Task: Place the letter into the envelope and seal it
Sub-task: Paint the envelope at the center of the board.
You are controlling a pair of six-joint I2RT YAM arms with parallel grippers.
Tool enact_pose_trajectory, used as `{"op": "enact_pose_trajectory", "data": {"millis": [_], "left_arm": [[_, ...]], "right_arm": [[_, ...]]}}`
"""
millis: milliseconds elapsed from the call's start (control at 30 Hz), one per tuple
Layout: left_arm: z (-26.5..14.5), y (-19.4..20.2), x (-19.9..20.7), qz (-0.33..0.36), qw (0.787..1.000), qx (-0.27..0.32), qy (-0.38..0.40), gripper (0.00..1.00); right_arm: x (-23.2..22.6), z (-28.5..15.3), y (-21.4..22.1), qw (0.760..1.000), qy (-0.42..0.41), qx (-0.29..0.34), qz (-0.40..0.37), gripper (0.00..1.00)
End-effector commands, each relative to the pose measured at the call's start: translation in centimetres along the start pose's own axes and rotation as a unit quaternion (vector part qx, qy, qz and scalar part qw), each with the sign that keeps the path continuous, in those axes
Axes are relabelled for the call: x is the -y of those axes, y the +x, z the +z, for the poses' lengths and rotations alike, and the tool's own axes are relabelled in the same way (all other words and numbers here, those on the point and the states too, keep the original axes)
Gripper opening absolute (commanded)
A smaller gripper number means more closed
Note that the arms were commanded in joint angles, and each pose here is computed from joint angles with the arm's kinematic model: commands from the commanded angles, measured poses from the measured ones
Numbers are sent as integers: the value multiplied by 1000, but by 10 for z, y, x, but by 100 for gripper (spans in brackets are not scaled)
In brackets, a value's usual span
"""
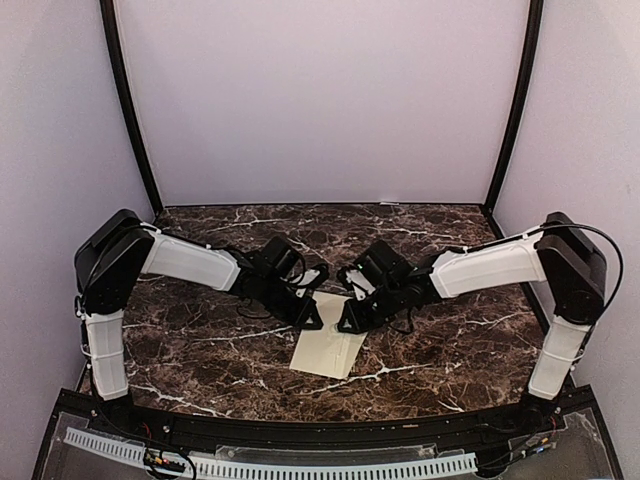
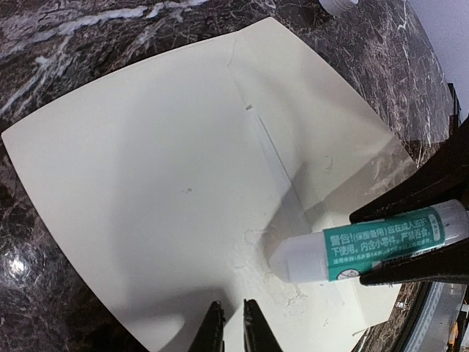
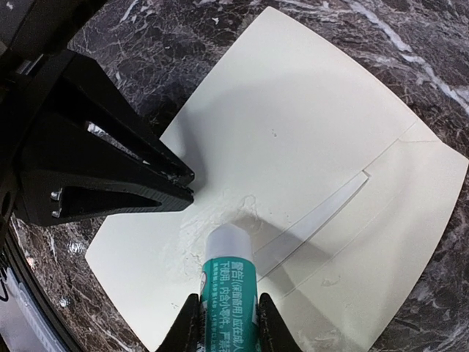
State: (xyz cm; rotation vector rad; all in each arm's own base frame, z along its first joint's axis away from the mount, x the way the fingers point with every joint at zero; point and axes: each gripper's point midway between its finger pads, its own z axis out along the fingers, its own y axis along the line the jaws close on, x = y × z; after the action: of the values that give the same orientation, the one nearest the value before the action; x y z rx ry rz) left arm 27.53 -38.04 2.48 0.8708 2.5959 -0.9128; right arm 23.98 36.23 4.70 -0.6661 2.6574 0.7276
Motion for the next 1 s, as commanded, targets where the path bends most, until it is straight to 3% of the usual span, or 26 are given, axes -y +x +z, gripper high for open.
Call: {"op": "enact_pose_trajectory", "data": {"millis": [0, 967], "left_arm": [[5, 15, -9, -9, 999, -29, -18, 10], [4, 14, -8, -10, 999, -31, -19, 9]], "right_arm": [[-6, -5, 15, 1000, -11, -19, 4, 6], [-43, 4, 29, 996, -75, -40, 5, 6]]}}
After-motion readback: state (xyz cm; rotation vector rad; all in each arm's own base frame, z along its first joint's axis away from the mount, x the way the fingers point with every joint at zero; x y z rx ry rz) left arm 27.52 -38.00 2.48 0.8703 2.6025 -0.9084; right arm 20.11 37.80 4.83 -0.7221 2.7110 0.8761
